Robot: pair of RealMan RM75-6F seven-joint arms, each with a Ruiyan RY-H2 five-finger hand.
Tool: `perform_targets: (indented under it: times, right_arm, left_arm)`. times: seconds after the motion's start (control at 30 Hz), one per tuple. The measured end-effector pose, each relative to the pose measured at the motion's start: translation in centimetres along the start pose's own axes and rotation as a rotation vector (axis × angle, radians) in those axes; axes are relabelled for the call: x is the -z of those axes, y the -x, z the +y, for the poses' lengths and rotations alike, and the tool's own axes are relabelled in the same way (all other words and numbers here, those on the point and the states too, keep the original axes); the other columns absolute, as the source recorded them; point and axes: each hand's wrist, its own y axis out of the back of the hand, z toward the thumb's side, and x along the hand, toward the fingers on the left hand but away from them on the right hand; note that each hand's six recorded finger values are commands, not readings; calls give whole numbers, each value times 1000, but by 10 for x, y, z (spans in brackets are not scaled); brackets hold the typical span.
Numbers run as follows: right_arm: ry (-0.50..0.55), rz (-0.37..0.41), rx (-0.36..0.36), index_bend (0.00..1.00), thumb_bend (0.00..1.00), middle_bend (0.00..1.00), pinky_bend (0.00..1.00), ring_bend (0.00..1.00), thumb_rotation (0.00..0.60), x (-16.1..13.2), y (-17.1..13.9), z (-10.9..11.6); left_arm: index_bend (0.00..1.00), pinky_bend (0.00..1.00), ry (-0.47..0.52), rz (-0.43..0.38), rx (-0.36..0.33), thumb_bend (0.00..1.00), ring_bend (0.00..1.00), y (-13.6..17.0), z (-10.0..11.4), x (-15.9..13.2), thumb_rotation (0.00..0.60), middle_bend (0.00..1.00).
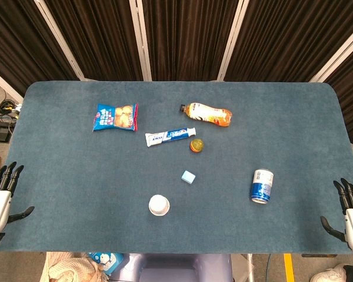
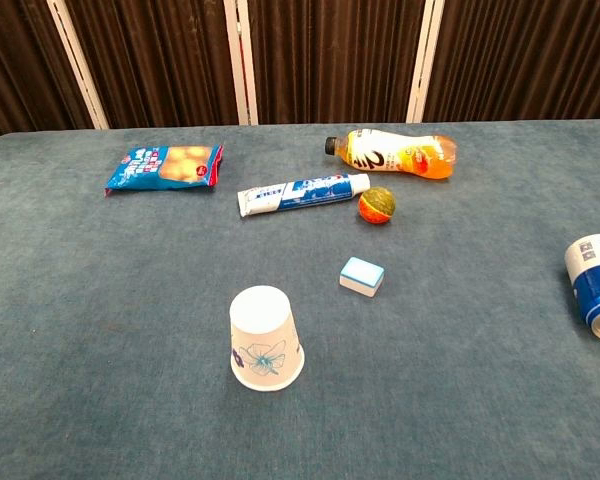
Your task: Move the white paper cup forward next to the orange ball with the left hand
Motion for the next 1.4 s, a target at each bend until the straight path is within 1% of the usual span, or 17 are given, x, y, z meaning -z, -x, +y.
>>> perform_targets:
  times: [0.4, 0.6, 0.73, 0.8, 0.93, 1.0, 1.1, 1.2, 1.27, 1.33, 1.4]
  right_arm:
    - [2, 8, 9, 0, 305, 0, 36, 0, 600, 0, -3, 2]
    - [0, 7, 1, 0, 305, 0, 34, 0, 600, -2, -2, 0]
    - [2, -3, -2, 0, 305, 0, 35, 0, 600, 1, -1, 0]
    - [4, -7, -3, 0, 305, 0, 35, 0, 600, 2, 0, 0]
    - [9, -13, 2, 0, 305, 0, 35, 0, 600, 4, 1, 1]
    - [10, -13, 6, 0, 305, 0, 34, 0, 600, 4, 1, 3]
    - [7, -12, 4, 0, 305, 0, 35, 0, 600, 3, 0, 2]
    - [7, -13, 6, 0, 305, 0, 35, 0, 600, 3, 1, 2]
    - [11, -19, 6, 0, 305, 0, 36, 0, 600, 5, 1, 2]
    - [17, -23, 6, 0, 305, 0, 35, 0, 600, 6, 2, 3]
    - [21, -26, 5, 0, 306, 0, 35, 0, 600, 7, 2, 3]
  left_arm:
    - [0, 0, 1, -5, -5, 50, 0, 4, 2, 0, 600, 0]
    - [0, 0, 6, -8, 1, 50, 0, 3, 0, -1, 600, 0]
    - [0, 0, -4, -30, -11, 50, 0, -1, 3, -4, 600, 0]
    - [0, 0, -19, -61, -22, 49, 0, -4, 6, -8, 600, 0]
    - [0, 0, -71, -166, -49, 53, 0, -16, 17, -28, 600, 0]
    - [0, 0, -88, -213, -46, 56, 0, -23, 21, -40, 600, 0]
    - [0, 15, -109, -302, -31, 58, 0, -34, 26, -66, 600, 0]
    - [0, 51, -127, -398, -14, 64, 0, -47, 32, -97, 600, 0]
    - [0, 94, -133, -462, 2, 83, 6, -53, 34, -120, 600, 0]
    - [0, 163, -140, -522, 22, 110, 48, -59, 35, -141, 600, 23]
    - [0, 219, -155, -571, 34, 122, 106, -64, 35, -160, 600, 85]
